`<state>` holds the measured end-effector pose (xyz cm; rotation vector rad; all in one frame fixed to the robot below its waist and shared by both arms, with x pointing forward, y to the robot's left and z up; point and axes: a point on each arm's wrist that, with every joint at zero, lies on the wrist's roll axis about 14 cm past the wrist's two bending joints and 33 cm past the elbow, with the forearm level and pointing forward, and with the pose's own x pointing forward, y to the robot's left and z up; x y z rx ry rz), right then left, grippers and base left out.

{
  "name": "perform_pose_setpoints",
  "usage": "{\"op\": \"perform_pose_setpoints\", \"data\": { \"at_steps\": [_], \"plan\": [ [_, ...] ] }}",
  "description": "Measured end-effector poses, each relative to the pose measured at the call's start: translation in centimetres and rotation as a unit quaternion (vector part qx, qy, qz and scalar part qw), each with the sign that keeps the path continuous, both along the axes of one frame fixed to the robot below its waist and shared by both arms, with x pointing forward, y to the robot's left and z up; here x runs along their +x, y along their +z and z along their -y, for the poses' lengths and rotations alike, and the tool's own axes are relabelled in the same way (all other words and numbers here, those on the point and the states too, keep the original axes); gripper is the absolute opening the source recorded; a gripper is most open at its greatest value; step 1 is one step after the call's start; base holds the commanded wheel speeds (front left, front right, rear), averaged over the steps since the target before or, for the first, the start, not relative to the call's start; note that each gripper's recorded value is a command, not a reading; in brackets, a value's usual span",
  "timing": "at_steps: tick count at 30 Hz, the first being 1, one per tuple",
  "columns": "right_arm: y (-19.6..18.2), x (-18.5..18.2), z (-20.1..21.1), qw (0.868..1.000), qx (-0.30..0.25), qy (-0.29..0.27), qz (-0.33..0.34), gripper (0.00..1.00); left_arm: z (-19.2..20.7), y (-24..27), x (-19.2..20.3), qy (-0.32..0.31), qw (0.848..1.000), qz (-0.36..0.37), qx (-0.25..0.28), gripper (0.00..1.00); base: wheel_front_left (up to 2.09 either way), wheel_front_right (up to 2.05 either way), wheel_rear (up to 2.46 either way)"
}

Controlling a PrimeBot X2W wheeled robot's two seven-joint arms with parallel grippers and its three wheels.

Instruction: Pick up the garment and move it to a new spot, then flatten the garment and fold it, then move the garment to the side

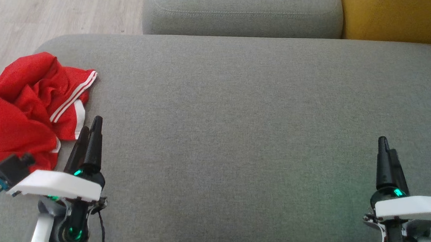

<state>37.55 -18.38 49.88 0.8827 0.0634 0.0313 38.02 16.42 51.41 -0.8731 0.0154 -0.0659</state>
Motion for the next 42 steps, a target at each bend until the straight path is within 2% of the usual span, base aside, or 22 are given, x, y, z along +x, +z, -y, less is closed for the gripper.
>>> {"op": "perform_pose_setpoints", "data": {
  "at_steps": [13,22,42],
  "plan": [
    [0.2,0.1,-0.4,0.996,-0.092,0.011,0.009,1.0,0.5,0.5,-0.3,-0.01,0.995,0.017,0.101,1.0,0.0,0.0,0.0],
    [0.0,-0.1,-0.4,0.987,-0.161,0.013,0.011,1.0,1.5,0.4,-0.8,-0.03,0.981,0.032,0.19,1.0,0.0,0.0,0.0],
    [-0.6,-1.1,-0.7,0.958,-0.284,0.018,0.014,1.0,2.2,1.0,-1.0,-0.029,0.95,0.064,0.303,1.0,0.0,0.0,0.0]
  ]
}}
